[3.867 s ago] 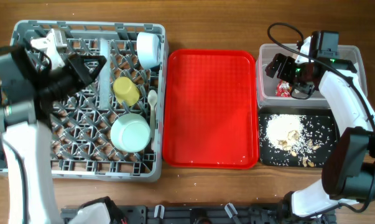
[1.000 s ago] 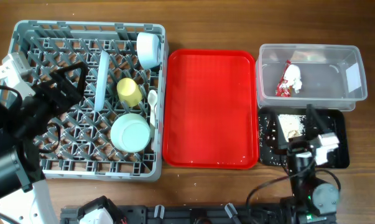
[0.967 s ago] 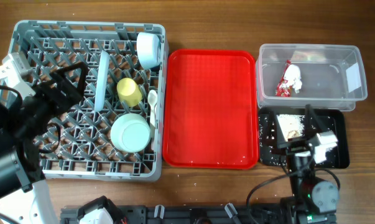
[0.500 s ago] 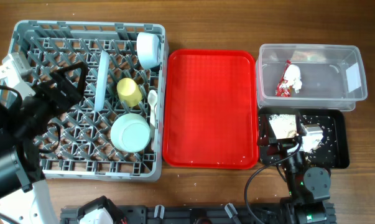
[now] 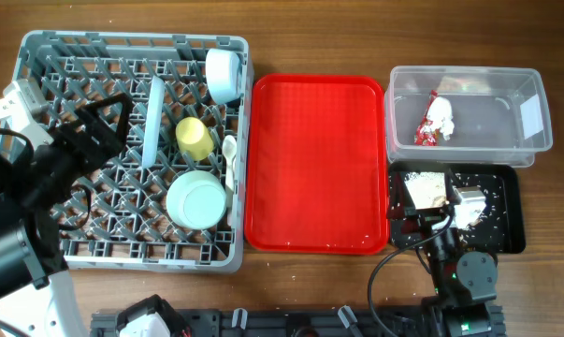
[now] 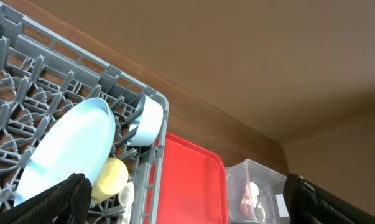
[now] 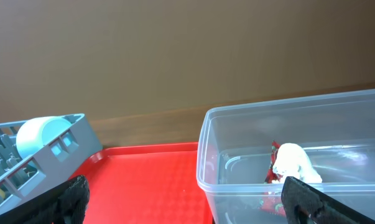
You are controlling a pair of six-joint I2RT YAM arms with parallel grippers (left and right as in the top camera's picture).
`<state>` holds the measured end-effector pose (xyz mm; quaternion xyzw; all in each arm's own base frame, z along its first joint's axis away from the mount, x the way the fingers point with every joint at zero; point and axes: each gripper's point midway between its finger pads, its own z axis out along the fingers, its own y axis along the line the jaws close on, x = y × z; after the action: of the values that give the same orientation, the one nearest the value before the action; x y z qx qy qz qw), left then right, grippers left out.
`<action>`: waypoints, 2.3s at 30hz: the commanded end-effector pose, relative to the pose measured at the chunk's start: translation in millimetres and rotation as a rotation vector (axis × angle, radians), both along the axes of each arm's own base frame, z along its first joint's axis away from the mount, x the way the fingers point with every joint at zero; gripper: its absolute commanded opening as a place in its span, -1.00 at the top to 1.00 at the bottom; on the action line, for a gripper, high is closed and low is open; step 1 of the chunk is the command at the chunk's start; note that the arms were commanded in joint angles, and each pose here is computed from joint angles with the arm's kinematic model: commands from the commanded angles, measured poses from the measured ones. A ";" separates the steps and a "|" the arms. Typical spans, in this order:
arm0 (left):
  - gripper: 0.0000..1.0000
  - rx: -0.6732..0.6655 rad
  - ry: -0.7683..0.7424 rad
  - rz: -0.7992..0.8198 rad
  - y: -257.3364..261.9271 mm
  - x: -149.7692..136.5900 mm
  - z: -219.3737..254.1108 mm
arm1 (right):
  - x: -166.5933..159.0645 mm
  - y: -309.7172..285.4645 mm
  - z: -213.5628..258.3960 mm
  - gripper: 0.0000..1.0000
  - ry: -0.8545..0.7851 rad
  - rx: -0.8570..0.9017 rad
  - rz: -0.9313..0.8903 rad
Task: Sort waste into correct bins and load items into the dishwasher rack
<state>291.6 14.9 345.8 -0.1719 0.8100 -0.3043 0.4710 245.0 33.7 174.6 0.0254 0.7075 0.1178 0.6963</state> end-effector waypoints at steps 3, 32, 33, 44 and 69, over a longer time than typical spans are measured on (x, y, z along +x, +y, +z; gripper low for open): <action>-1.00 0.004 0.000 -0.021 -7.1 1.0 0.0 | -0.5 -0.3 2.8 -1.00 -0.015 -0.015 -0.002; -1.00 0.256 -0.718 0.138 -47.4 -55.7 -109.4 | -0.5 -0.3 2.8 -1.00 -0.015 -0.015 -0.002; -1.00 0.265 -0.653 0.162 -41.9 -51.4 -124.1 | -0.5 -0.3 2.8 -0.99 -0.015 -0.015 -0.002; -1.00 0.762 -0.449 0.106 -23.4 -45.7 -189.3 | -0.5 -0.3 2.8 -0.99 -0.015 -0.015 -0.002; -1.00 0.764 -0.448 0.104 -23.5 -45.6 -189.8 | -0.5 -0.3 2.8 -1.00 -0.015 -0.015 -0.002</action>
<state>246.3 -8.6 158.2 0.0388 0.7310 0.0044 0.6812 244.9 33.7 174.9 0.0252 0.7070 0.1179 0.6969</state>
